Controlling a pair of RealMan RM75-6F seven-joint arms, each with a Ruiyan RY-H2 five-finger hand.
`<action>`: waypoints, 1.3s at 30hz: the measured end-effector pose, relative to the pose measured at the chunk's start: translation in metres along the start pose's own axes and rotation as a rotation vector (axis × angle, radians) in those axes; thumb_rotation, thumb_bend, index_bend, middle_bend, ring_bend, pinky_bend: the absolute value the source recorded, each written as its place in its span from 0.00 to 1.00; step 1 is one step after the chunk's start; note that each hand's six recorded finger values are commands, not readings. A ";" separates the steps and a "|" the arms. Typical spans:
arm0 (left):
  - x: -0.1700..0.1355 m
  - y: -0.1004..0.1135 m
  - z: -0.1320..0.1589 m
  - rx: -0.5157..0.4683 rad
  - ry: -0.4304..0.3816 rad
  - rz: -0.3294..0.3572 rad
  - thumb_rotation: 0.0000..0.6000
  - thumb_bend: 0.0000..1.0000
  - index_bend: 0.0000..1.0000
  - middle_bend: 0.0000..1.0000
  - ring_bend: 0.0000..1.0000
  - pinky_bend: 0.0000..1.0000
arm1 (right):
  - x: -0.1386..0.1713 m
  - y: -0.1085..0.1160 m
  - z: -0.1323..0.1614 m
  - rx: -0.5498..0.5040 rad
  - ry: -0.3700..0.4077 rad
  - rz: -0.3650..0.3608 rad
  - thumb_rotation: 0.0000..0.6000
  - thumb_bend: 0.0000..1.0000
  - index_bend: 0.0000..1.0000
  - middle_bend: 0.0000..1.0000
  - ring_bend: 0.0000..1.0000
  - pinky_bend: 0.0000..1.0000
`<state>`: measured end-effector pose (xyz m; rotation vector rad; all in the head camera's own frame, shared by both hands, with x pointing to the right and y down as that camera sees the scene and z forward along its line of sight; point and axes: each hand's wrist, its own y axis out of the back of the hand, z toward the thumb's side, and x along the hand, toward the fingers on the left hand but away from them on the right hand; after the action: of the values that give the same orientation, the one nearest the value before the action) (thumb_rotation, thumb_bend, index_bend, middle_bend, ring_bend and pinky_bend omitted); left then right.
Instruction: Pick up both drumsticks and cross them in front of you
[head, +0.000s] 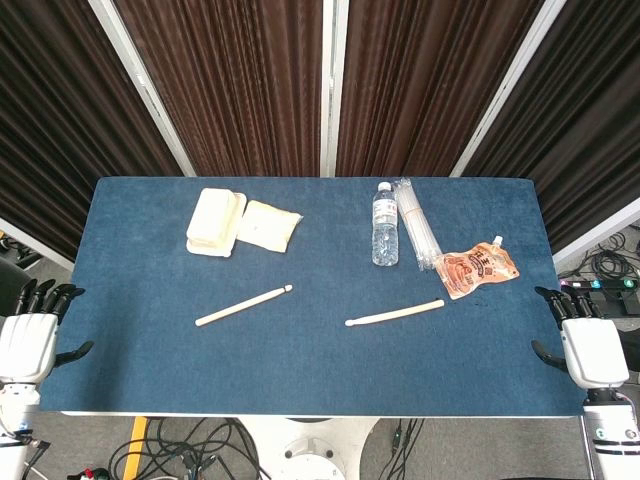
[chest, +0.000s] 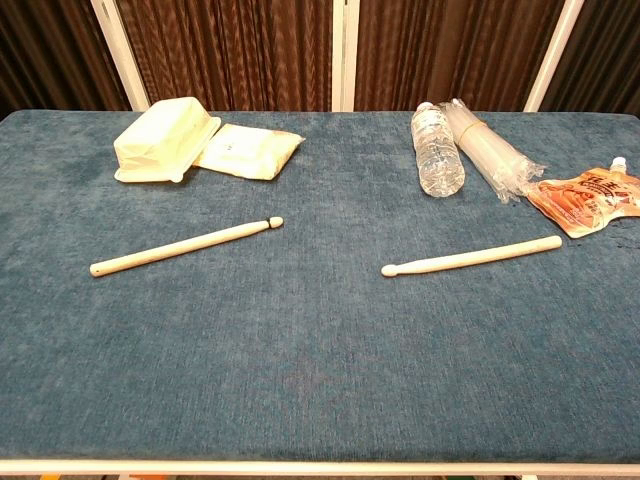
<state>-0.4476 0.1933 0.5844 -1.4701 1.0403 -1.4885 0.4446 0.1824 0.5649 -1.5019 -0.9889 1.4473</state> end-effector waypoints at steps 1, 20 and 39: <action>-0.001 -0.001 0.000 0.000 0.002 0.003 1.00 0.06 0.23 0.19 0.09 0.08 | 0.000 0.000 0.000 -0.002 0.000 0.001 1.00 0.08 0.17 0.26 0.13 0.25; -0.003 -0.002 -0.001 -0.001 0.024 -0.032 1.00 0.06 0.23 0.19 0.09 0.08 | -0.040 -0.030 0.044 -0.029 0.197 0.116 1.00 0.15 0.32 0.37 0.19 0.26; -0.004 -0.008 -0.009 -0.027 0.049 -0.064 1.00 0.06 0.24 0.19 0.09 0.08 | -0.120 -0.144 0.119 0.163 0.379 0.263 1.00 0.15 0.47 0.47 0.26 0.26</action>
<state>-0.4564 0.2002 0.5908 -1.5057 1.0546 -1.5681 0.3208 0.1269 0.7410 -1.7467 -0.4482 1.3140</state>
